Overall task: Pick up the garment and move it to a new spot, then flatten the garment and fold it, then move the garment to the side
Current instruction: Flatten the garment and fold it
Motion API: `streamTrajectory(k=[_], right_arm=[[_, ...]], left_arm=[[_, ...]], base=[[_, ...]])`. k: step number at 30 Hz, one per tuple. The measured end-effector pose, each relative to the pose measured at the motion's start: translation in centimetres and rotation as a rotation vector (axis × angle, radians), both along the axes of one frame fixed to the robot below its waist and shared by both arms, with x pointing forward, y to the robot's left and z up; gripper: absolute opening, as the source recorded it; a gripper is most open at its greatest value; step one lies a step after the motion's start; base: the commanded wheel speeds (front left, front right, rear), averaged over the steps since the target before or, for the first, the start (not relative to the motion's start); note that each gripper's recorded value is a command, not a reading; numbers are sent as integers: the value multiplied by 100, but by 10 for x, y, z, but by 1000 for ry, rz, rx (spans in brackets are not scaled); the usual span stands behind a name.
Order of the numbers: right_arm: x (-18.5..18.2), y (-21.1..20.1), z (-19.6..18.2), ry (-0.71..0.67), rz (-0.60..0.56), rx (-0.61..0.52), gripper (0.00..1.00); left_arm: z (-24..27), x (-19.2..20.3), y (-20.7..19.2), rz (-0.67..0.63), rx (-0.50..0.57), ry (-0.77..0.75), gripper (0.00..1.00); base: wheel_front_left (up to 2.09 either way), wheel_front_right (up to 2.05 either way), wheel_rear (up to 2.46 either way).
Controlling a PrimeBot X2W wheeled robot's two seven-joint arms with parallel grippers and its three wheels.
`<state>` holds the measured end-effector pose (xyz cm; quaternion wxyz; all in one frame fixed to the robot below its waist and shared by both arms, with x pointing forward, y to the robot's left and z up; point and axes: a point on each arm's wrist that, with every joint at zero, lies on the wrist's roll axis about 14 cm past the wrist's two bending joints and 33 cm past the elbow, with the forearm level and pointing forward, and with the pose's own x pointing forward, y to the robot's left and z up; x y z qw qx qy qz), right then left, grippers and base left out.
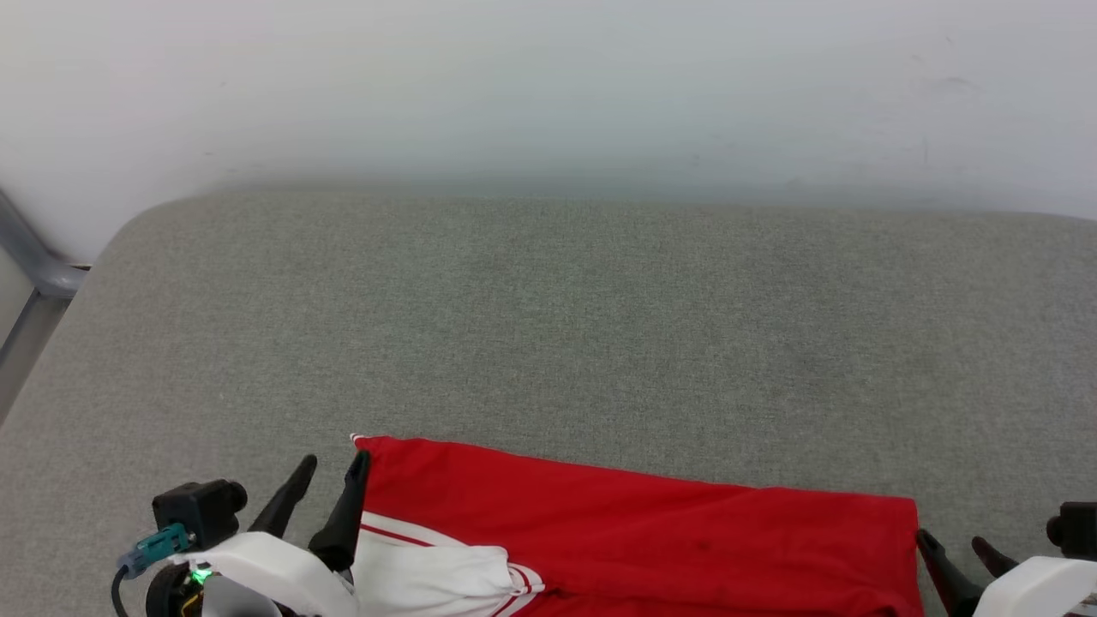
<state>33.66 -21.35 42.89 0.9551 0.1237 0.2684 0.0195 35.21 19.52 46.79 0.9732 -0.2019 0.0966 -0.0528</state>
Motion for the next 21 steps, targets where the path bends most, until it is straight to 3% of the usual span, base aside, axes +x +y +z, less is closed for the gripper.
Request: streamTrajectory(k=[12,21], right_arm=[[0,-10,-18,232,80,-85,100],[-7,24,-64,421,170,-28,100]], left_arm=[[70,22,3,64,199,-295,100],[61,27,-6,47,243,-308,100]], base=[[0,0,0],[0,0,0]])
